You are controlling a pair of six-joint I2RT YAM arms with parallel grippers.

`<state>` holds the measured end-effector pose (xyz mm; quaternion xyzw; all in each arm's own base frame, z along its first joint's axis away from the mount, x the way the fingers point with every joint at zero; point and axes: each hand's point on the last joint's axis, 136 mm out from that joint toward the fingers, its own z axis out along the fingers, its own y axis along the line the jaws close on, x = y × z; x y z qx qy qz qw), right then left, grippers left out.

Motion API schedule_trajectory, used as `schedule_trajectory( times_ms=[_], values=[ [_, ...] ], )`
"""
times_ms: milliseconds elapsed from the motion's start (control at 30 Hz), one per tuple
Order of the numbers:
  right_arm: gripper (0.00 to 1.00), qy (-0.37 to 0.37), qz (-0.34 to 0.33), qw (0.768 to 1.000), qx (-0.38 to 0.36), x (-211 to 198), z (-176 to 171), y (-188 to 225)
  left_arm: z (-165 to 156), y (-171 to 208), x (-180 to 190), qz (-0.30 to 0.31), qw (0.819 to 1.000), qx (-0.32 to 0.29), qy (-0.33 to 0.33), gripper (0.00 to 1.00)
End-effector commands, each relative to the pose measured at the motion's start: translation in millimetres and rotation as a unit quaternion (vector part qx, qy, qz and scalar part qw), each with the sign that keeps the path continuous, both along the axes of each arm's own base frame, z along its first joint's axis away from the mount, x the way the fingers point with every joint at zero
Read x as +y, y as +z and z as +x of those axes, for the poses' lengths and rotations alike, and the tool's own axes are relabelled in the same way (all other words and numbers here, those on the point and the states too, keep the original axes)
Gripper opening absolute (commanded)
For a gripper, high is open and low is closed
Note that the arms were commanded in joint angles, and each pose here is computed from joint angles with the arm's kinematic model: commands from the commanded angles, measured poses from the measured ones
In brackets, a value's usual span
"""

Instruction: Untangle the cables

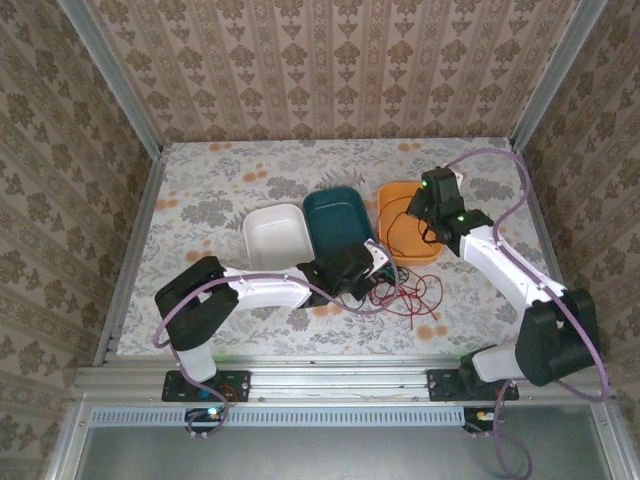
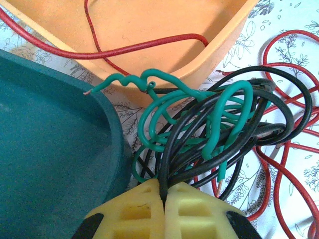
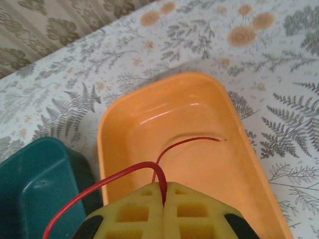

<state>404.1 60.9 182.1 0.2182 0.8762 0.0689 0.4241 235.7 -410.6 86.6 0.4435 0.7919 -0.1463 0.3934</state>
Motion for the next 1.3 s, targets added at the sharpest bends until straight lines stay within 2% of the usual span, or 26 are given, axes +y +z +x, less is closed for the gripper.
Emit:
schedule_trajectory(
  times_ms=[0,167,400,633,967,1267],
  values=[
    [0.0,-0.051,0.055,0.997,0.021,-11.2,6.4,-28.9,2.4,3.6,0.0,0.006,1.0,-0.004,0.009,0.0],
    [0.0,-0.123,0.108,0.986,0.042,-36.3,3.6,-62.4,2.8,3.7,1.7,0.008,1.0,-0.004,0.012,0.0],
    [0.0,-0.182,0.091,0.977,0.055,-57.7,-11.4,-81.8,3.5,3.3,1.1,0.01,1.0,-0.005,0.013,0.0],
    [0.0,-0.191,0.075,0.975,0.09,-52.2,-8.7,-98.8,3.4,2.8,-0.2,0.009,1.0,-0.003,0.012,0.0],
    [0.0,-0.268,-0.022,0.956,0.118,-47.6,-5.9,-96.1,3.1,1.8,-0.3,0.013,1.0,-0.002,0.011,0.0],
    [0.0,-0.242,-0.021,0.958,0.154,-28.4,-0.3,-116.2,3.3,1.5,-0.2,0.015,1.0,-0.001,0.011,0.0]
  ],
)
